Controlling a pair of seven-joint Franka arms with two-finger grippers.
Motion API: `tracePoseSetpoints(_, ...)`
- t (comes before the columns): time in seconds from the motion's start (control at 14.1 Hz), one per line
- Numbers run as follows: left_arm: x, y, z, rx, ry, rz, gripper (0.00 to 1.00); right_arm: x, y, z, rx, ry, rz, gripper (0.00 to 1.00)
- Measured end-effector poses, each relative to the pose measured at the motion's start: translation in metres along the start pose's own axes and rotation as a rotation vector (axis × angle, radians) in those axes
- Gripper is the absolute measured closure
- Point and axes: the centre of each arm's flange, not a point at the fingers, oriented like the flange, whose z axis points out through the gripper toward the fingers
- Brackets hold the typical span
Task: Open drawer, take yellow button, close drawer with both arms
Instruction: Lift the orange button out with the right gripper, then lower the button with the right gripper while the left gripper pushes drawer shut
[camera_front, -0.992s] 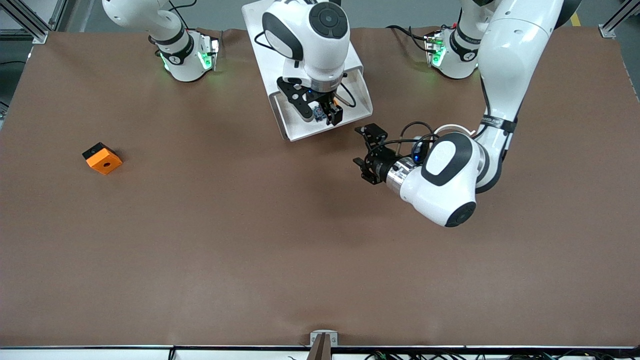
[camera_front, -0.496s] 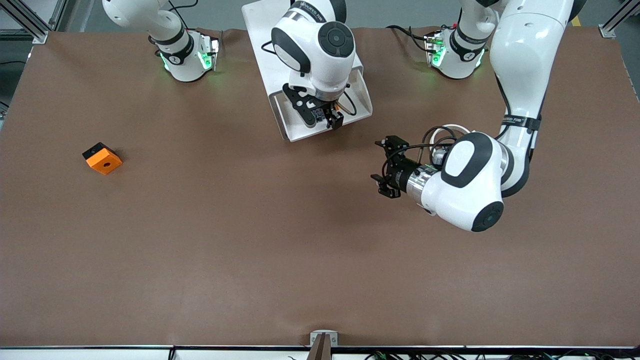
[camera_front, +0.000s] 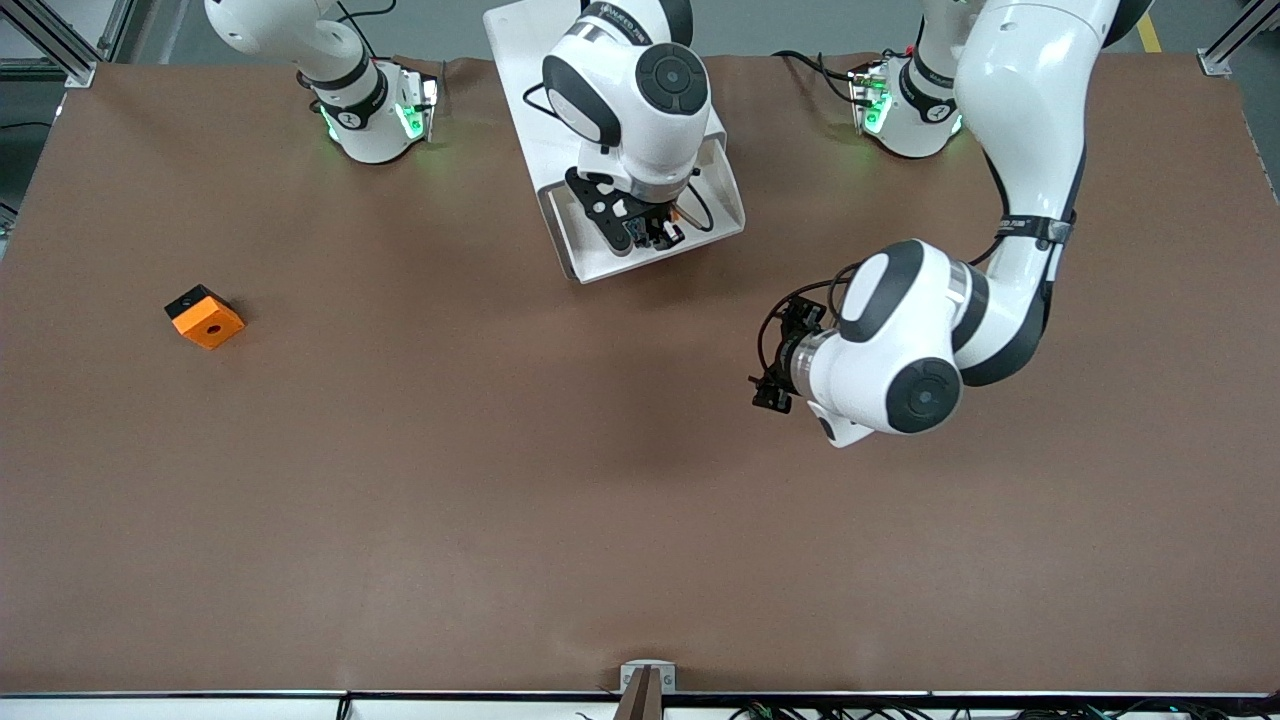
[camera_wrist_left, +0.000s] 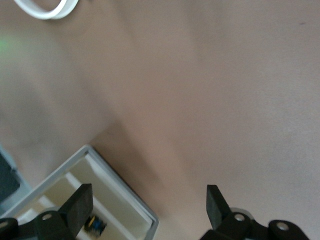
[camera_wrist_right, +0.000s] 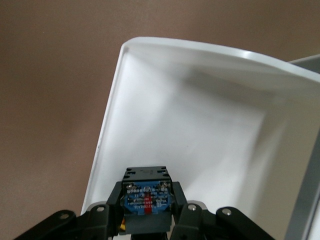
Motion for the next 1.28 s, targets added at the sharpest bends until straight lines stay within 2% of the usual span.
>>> tracePoseSetpoints(0.21,-0.024,0.0,0.012,-0.009,0.088,0.111,0.0,0.022,-0.006,-0.013,-0.014,-0.051,0.03,0.59)
tracePoseSetpoints(0.42,-0.032,-0.003,0.019,0.009,0.103,0.245,0.0,0.092,-0.01,-0.058,-0.089,-0.111,-0.014,0.59)
tracePoseSetpoints(0.57,-0.04,-0.01,0.017,-0.012,0.102,0.319,0.0,0.156,-0.004,-0.087,-0.129,-0.142,-0.108,0.59)
tracePoseSetpoints(0.64,-0.051,-0.015,0.016,-0.048,0.103,0.349,0.0,0.19,0.002,-0.097,-0.139,-0.163,-0.175,0.59)
tracePoseSetpoints(0.78,-0.082,-0.035,0.022,-0.142,0.112,0.424,0.0,0.26,0.018,-0.116,-0.124,-0.207,-0.315,0.59)
tracePoseSetpoints(0.99,-0.109,-0.073,0.051,-0.172,0.138,0.522,0.0,0.38,0.053,-0.128,-0.071,-0.266,-0.52,0.59)
tracePoseSetpoints(1.13,-0.118,-0.082,0.07,-0.17,0.144,0.555,0.0,0.455,0.078,-0.116,-0.063,-0.25,-0.655,0.59)
tracePoseSetpoints(1.28,-0.129,-0.087,0.083,-0.159,0.149,0.581,0.0,0.513,0.093,-0.094,-0.047,-0.201,-0.759,0.59)
